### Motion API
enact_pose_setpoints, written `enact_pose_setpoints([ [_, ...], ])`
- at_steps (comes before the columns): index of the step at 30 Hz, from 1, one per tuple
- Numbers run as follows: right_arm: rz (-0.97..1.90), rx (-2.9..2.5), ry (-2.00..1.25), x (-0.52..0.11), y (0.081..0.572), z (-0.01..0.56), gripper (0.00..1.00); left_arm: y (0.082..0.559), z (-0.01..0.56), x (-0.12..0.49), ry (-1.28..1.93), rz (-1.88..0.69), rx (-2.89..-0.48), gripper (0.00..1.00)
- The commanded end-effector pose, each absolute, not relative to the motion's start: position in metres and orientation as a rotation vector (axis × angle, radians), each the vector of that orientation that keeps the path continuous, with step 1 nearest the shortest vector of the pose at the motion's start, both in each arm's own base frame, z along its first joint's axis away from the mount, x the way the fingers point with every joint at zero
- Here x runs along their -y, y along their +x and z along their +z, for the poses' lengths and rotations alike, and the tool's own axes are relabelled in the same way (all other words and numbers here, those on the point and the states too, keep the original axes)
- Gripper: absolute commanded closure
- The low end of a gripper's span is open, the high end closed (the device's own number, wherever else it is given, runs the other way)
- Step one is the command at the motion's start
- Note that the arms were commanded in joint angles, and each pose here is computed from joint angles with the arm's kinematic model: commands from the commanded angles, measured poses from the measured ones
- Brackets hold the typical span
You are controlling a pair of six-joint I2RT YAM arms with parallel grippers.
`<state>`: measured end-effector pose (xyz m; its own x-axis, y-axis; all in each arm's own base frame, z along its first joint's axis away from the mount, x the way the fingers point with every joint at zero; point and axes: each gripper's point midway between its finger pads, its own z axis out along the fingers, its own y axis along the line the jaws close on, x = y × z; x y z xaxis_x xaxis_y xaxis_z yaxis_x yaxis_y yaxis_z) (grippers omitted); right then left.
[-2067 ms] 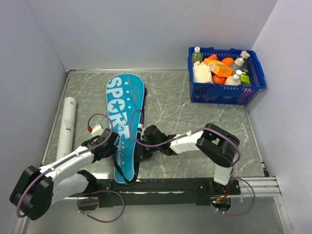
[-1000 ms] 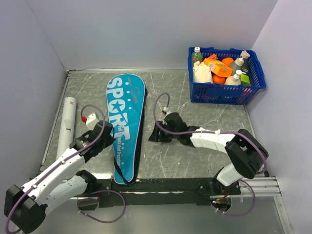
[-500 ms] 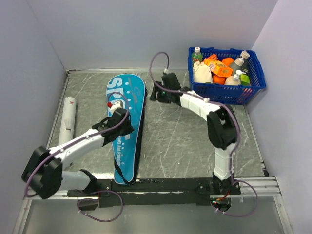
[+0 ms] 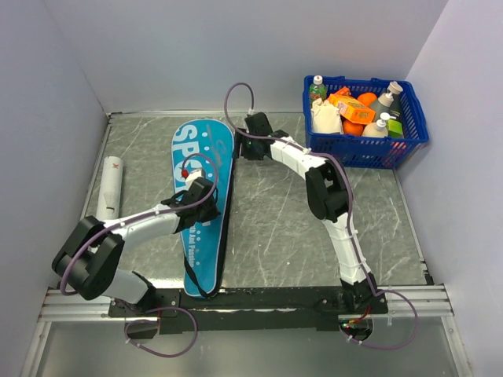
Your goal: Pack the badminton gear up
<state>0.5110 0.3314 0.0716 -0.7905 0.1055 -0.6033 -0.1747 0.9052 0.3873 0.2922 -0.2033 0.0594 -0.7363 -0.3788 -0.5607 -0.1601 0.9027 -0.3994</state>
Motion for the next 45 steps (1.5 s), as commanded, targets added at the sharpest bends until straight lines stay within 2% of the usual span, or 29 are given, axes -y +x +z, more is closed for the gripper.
enact_pose_setpoints([
  [1,0.611,-2.418,-0.065,-0.343,0.516,0.072,0.30,0.286,0.046,0.208,-0.386,-0.461,-2.416,0.99],
  [13,0.706,-2.475,-0.037,-0.364,0.512,0.042,0.32,0.267,0.026,0.199,-0.408,-0.455,-2.469,0.99],
  [21,0.834,-2.506,0.058,-0.385,0.509,0.034,0.37,0.254,0.021,0.193,-0.424,-0.458,-2.489,0.99],
  [24,0.879,-2.510,0.099,-0.392,0.509,0.034,0.46,0.251,0.023,0.192,-0.426,-0.458,-2.491,0.99],
  [25,0.882,-2.513,0.115,-0.392,0.510,0.033,0.56,0.250,0.025,0.192,-0.422,-0.462,-2.489,0.99],
  [27,0.884,-2.521,0.146,-0.392,0.510,0.029,0.67,0.248,0.025,0.191,-0.422,-0.461,-2.492,0.99],
  [28,0.880,-2.526,0.156,-0.391,0.509,0.028,0.81,0.247,0.027,0.192,-0.420,-0.465,-2.490,0.99],
  [31,0.837,-2.521,0.239,-0.375,0.511,0.029,1.00,0.243,0.025,0.190,-0.423,-0.461,-2.503,0.99],
  [32,0.835,-2.529,0.293,-0.367,0.506,0.015,1.00,0.242,0.023,0.188,-0.430,-0.450,-2.508,0.99],
  [34,0.824,-2.494,0.349,-0.352,0.508,0.029,1.00,0.239,0.017,0.183,-0.445,-0.415,-2.526,0.99],
  [35,0.793,-2.533,0.385,-0.341,0.496,0.013,1.00,0.238,0.015,0.182,-0.450,-0.406,-2.529,0.99],
  [37,0.794,-2.491,0.404,-0.331,0.493,0.027,1.00,0.240,0.011,0.177,-0.479,-0.362,-2.533,0.99],
  [38,0.749,-2.531,0.429,-0.319,0.477,0.010,1.00,0.238,0.008,0.175,-0.485,-0.339,-2.542,0.99],
  [39,0.767,-2.483,0.428,-0.317,0.477,0.027,1.00,0.241,0.009,0.176,-0.496,-0.335,-2.539,0.99],
  [41,0.709,-2.512,0.472,-0.298,0.453,0.008,1.00,0.242,0.005,0.172,-0.508,-0.293,-2.548,0.99],
  [42,0.729,-2.471,0.472,-0.296,0.451,0.024,1.00,0.246,0.007,0.172,-0.517,-0.291,-2.541,0.99],
  [45,0.670,-2.478,0.521,-0.274,0.427,0.021,1.00,0.252,0.009,0.169,-0.526,-0.256,-2.534,0.99],
])
